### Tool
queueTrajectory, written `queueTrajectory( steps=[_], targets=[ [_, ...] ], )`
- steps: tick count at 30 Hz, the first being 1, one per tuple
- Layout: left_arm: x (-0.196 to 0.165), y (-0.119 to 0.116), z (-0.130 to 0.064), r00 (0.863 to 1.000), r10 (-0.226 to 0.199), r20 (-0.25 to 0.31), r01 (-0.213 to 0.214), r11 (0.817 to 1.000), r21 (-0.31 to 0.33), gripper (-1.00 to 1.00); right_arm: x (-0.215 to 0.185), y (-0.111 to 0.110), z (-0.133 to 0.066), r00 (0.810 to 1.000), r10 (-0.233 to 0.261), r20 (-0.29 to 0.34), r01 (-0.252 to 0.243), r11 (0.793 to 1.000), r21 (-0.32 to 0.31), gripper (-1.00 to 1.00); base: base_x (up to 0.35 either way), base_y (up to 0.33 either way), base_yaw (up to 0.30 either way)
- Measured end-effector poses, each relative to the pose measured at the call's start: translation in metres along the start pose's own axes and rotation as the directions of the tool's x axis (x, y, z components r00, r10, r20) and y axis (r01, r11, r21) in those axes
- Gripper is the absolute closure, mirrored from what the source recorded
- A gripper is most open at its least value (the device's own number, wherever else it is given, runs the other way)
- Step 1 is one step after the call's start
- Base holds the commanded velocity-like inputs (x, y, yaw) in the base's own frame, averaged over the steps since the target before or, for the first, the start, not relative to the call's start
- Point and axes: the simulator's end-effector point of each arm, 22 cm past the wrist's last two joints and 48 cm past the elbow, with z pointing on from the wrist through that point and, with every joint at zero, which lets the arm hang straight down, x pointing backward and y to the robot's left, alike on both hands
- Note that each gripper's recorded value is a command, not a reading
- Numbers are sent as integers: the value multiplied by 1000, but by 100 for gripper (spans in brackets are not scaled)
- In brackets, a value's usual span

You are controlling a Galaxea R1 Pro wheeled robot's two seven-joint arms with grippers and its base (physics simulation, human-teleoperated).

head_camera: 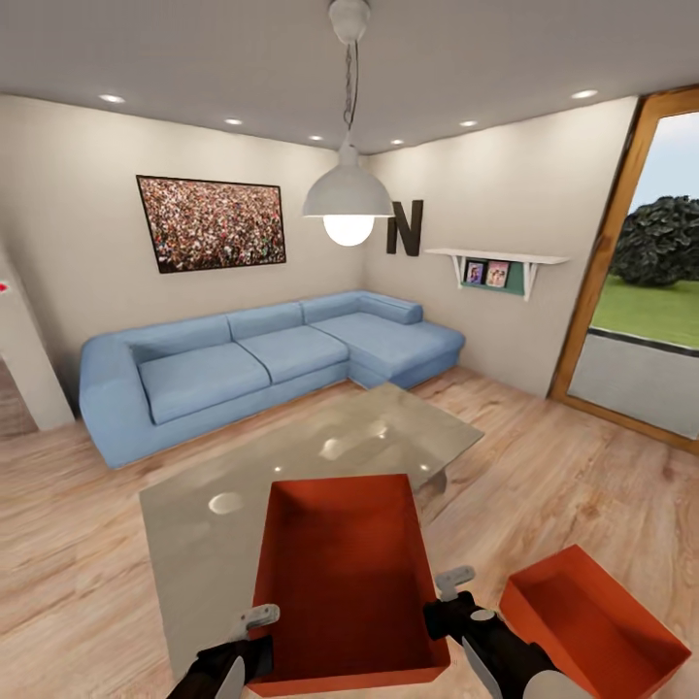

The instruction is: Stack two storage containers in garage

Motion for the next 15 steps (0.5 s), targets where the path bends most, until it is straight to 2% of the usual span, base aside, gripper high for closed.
queueTrajectory(
  steps=[15],
  targets=[
    [2,0,1,1000,-1,-3,1,1000,-1,100,1,0,1,1000,0,-4,0,1000,-1,100,0,0,294]
  ],
)
